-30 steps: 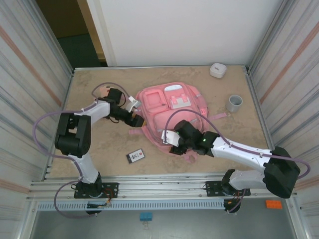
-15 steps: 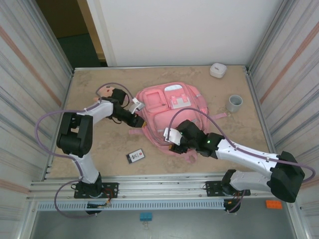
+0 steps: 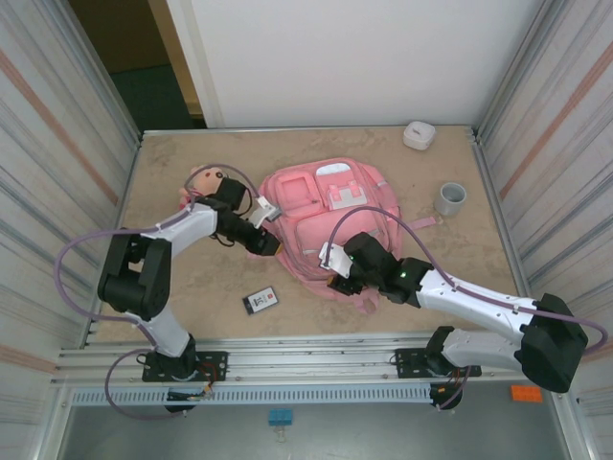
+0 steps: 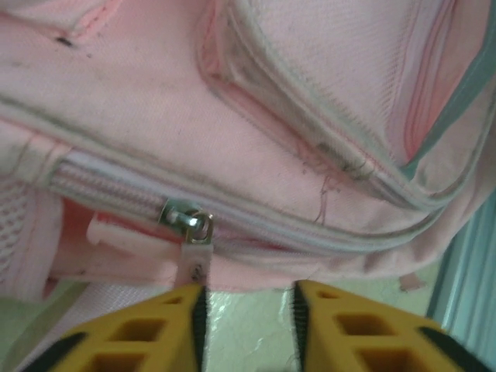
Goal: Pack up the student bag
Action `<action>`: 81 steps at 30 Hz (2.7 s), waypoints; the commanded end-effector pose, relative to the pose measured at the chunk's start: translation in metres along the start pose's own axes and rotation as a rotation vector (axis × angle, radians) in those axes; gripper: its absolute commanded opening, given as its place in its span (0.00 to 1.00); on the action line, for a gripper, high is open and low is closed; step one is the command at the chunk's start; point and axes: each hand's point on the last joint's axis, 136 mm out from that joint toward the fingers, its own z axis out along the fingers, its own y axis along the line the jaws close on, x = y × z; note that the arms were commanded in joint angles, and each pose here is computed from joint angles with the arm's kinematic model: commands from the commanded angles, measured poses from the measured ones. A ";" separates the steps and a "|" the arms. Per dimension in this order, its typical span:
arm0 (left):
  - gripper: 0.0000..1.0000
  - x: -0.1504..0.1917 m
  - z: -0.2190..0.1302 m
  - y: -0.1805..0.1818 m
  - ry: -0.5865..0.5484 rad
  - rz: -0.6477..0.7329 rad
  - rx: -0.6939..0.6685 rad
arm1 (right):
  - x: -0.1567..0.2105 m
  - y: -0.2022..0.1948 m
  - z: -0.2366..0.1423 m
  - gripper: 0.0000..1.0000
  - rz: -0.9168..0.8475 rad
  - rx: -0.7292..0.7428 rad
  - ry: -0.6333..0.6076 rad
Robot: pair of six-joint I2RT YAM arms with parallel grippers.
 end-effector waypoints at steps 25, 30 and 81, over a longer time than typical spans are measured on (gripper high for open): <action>0.03 0.000 -0.002 -0.006 0.008 0.081 -0.115 | -0.006 -0.023 -0.002 0.59 0.382 0.067 -0.094; 0.01 0.003 -0.002 -0.015 0.005 0.100 -0.105 | -0.004 -0.028 0.004 0.57 0.504 0.097 -0.104; 0.06 0.003 0.016 -0.021 0.062 0.654 -0.256 | 0.015 -0.048 0.027 0.38 1.065 0.192 -0.153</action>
